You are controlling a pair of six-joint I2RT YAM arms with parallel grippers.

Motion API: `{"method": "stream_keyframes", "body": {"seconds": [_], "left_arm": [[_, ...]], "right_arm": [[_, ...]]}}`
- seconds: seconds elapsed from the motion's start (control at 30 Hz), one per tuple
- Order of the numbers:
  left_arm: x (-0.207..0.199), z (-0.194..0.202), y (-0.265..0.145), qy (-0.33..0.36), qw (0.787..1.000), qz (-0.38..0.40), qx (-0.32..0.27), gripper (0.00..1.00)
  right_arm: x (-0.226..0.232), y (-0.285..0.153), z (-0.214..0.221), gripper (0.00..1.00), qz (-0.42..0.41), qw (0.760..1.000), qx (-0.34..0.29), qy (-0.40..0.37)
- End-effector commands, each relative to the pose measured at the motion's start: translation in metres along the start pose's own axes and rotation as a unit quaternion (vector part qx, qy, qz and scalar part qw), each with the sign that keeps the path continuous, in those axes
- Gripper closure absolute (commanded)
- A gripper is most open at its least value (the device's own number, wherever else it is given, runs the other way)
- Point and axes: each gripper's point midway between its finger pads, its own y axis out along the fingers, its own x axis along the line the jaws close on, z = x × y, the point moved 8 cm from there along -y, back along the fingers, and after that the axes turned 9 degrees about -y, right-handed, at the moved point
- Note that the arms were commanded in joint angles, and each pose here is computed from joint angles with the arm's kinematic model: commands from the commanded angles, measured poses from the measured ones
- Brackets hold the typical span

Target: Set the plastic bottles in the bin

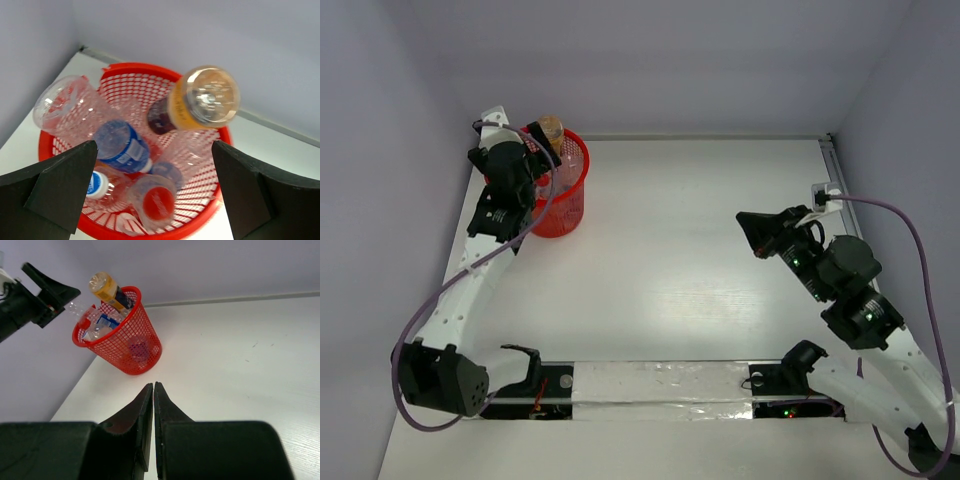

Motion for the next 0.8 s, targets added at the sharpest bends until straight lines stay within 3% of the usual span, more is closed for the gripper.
{"method": "stream_keyframes", "body": {"seconds": [0.0,0.2,0.3,0.4,0.5,0.53,0.63,0.77], "left_arm": [[-0.025,-0.05,-0.039,-0.044,0.994,0.092,-0.044,0.01],[-0.025,-0.065,-0.102,-0.078,0.977,0.194,-0.047,0.04],[-0.016,-0.071,-0.148,-0.096,0.958,0.267,-0.049,0.05],[-0.007,-0.065,-0.171,-0.102,0.949,0.297,-0.042,0.01],[0.009,-0.064,-0.207,-0.108,0.936,0.331,-0.047,0.01],[0.013,-0.063,-0.211,-0.107,0.936,0.332,-0.048,0.01],[0.029,-0.055,-0.224,-0.098,0.941,0.32,-0.054,0.01],[0.05,-0.04,-0.222,-0.069,0.96,0.267,-0.056,0.01]], "right_arm": [[0.008,0.001,-0.017,0.9,-0.024,0.999,-0.035,0.012],[0.01,-0.015,-0.033,0.91,-0.036,0.996,-0.084,0.012],[0.006,-0.036,-0.049,0.91,-0.026,0.989,-0.142,0.013],[-0.001,-0.06,-0.061,0.87,-0.003,0.981,-0.193,0.022],[-0.012,-0.081,-0.063,0.64,0.032,0.975,-0.219,0.029],[-0.016,-0.084,-0.062,0.39,0.045,0.974,-0.221,0.033],[-0.031,-0.097,-0.056,0.03,0.107,0.968,-0.222,0.053],[-0.042,-0.105,-0.047,0.0,0.152,0.961,-0.215,0.088]]}}
